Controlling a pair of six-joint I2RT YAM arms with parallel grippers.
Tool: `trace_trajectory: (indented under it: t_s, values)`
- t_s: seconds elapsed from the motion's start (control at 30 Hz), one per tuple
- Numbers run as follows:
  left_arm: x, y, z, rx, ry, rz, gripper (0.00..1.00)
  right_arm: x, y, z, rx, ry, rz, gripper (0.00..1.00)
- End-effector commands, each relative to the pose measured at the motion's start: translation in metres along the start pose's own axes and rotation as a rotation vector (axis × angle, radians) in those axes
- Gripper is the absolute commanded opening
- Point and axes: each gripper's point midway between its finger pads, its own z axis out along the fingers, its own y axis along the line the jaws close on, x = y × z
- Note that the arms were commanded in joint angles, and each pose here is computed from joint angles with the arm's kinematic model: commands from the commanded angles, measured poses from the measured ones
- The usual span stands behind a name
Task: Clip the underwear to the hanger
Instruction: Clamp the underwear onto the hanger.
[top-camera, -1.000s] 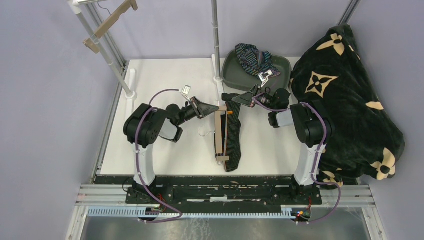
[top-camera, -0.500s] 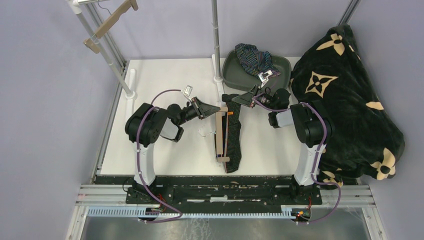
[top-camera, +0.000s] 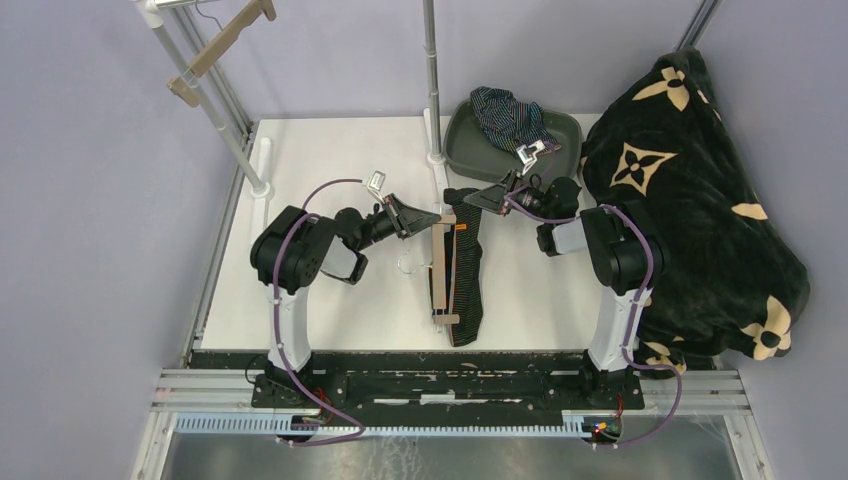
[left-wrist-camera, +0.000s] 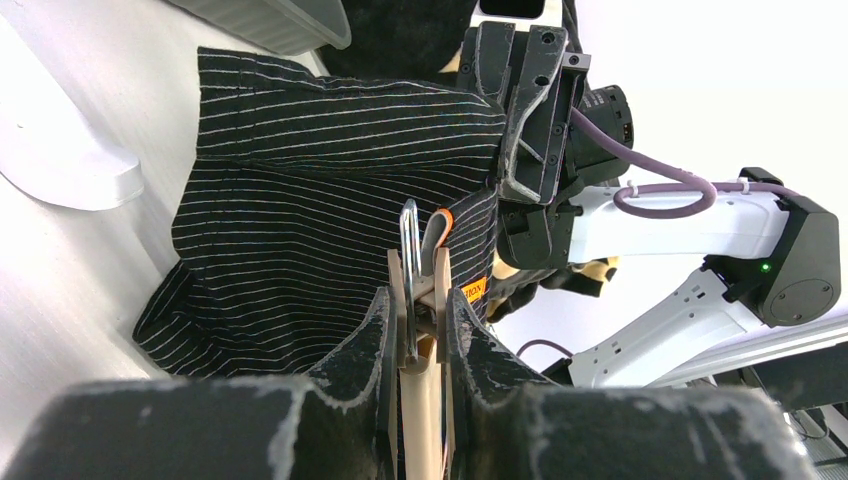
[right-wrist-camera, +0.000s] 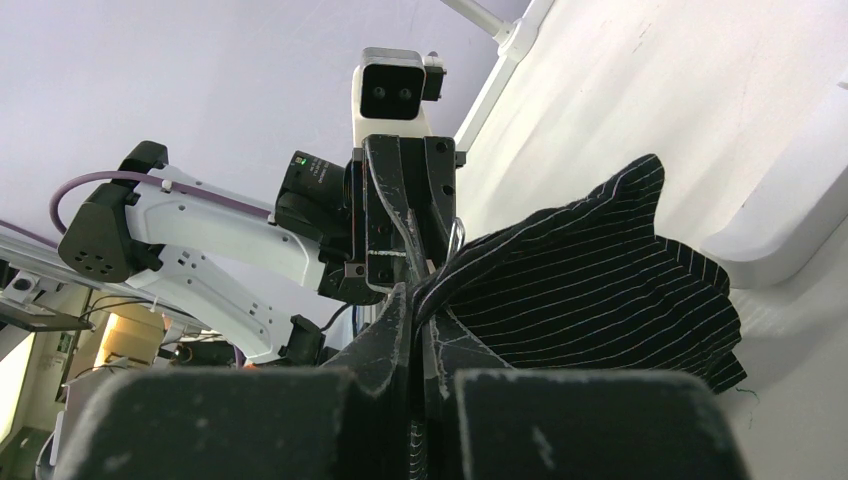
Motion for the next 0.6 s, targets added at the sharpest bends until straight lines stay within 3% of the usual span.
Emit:
trace_trajectory:
  t_s: [0.0, 0.57]
  values:
    - [0.008, -0.057, -0.004, 0.206, 0.060, 0.117, 0.03, -0.029, 0.019, 0.002, -0.067, -0.064, -0.133, 0.01]
    - [0.009, -0.074, -0.002, 0.244, 0.077, 0.128, 0.03, -0.035, 0.029, 0.002, -0.084, -0.066, -0.151, 0.01]
